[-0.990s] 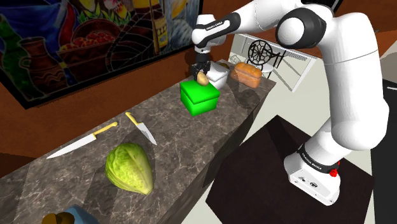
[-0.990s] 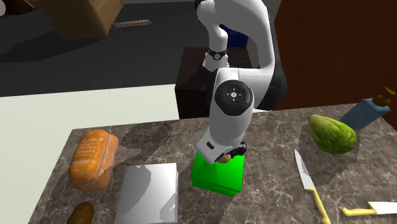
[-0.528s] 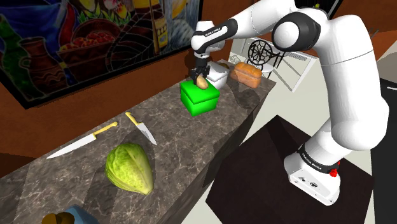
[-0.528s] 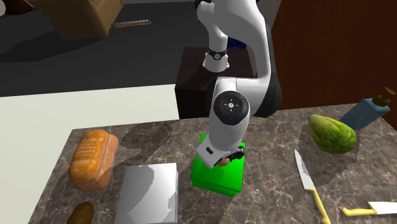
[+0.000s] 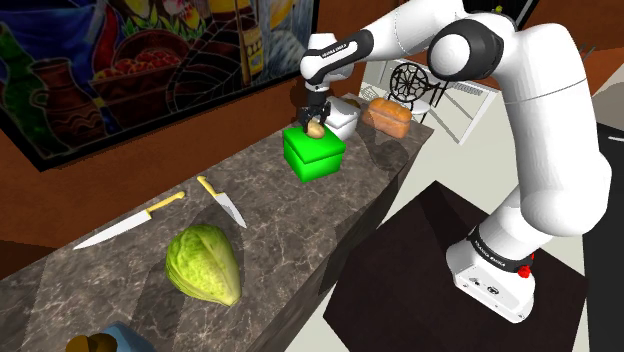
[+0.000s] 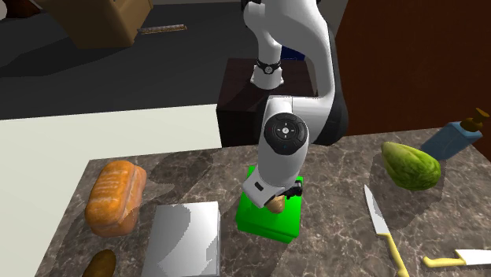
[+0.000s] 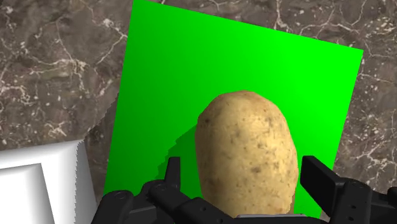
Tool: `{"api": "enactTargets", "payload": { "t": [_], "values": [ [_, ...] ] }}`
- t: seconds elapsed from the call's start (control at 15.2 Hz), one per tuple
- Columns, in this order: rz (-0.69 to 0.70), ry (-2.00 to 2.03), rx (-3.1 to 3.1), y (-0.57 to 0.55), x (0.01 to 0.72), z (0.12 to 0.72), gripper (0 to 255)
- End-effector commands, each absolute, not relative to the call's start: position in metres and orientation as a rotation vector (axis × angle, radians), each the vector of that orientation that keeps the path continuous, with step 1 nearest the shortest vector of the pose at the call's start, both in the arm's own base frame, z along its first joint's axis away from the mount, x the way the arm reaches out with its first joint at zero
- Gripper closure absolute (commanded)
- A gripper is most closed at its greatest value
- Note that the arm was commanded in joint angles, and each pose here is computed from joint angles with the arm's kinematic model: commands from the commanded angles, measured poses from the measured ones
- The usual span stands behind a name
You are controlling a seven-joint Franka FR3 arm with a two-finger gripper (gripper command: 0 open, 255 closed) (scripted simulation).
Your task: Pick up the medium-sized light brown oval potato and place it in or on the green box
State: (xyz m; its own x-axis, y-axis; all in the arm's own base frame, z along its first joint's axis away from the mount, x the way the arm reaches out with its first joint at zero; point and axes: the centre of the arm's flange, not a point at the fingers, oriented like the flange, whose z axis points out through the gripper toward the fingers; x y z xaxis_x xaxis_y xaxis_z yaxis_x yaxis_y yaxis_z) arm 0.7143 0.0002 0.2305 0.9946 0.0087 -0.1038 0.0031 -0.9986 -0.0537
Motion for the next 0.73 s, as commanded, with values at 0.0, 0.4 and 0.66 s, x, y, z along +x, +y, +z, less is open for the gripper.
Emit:
{"api": "enactTargets", "payload": {
  "t": [0.0,0.4,0.66],
  "values": [
    [0.161,-0.009,-3.084,0.000,0.714,0.230,0],
    [0.161,-0.009,-3.084,-0.002,0.720,0.280,0],
    [0.161,-0.009,-3.084,-0.002,0.720,0.280,0]
  ]
}}
